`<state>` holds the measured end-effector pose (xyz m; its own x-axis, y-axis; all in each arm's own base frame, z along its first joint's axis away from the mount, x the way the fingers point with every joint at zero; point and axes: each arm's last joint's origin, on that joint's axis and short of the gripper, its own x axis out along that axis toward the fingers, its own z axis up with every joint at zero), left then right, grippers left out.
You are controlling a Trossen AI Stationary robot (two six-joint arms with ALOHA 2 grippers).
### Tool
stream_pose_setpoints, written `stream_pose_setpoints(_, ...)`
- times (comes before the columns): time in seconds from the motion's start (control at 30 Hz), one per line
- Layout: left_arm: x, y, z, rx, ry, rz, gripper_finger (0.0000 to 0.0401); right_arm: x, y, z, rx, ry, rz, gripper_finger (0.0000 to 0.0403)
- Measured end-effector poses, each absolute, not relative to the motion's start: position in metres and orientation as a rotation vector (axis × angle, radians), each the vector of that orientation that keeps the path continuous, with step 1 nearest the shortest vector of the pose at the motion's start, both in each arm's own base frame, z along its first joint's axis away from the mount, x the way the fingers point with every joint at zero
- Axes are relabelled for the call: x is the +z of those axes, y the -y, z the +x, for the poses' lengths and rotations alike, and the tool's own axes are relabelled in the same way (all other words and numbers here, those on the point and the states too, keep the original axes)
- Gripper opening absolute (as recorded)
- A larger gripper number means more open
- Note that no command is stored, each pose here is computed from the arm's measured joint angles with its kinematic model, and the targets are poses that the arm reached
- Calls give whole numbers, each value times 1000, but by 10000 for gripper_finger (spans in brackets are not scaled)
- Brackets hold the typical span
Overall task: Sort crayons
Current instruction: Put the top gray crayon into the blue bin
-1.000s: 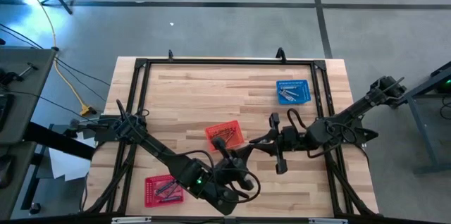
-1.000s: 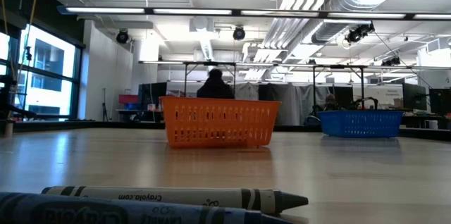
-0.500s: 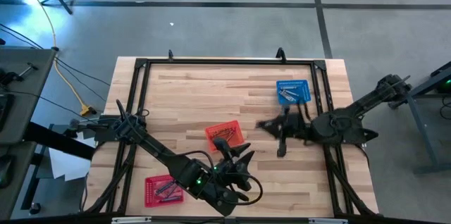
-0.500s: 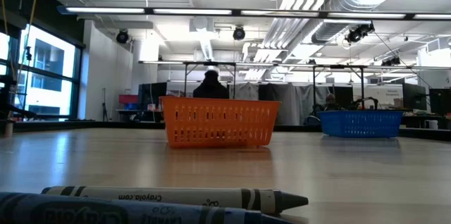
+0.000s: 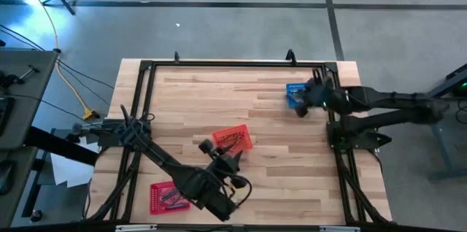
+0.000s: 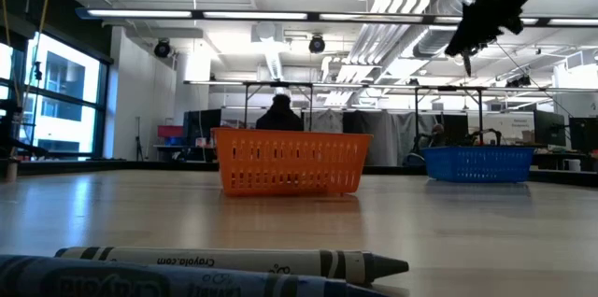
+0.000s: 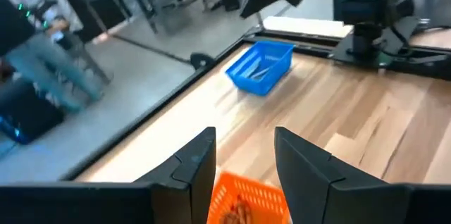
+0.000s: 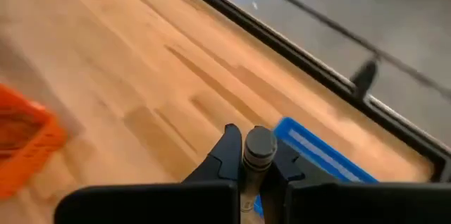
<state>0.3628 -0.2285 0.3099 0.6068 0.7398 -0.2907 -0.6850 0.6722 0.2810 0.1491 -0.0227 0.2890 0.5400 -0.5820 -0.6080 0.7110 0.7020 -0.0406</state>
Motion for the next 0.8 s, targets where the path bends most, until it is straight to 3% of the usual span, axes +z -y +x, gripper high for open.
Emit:
stream_pose_setpoints(0.5, 290, 244, 359, 825, -400, 133, 133, 236, 132, 159, -902, -1025, 465, 11)
stream_pose_setpoints(0.8, 290, 246, 356, 822, -399, 168, 133, 204, 153, 168, -832, -1177, 521, 11)
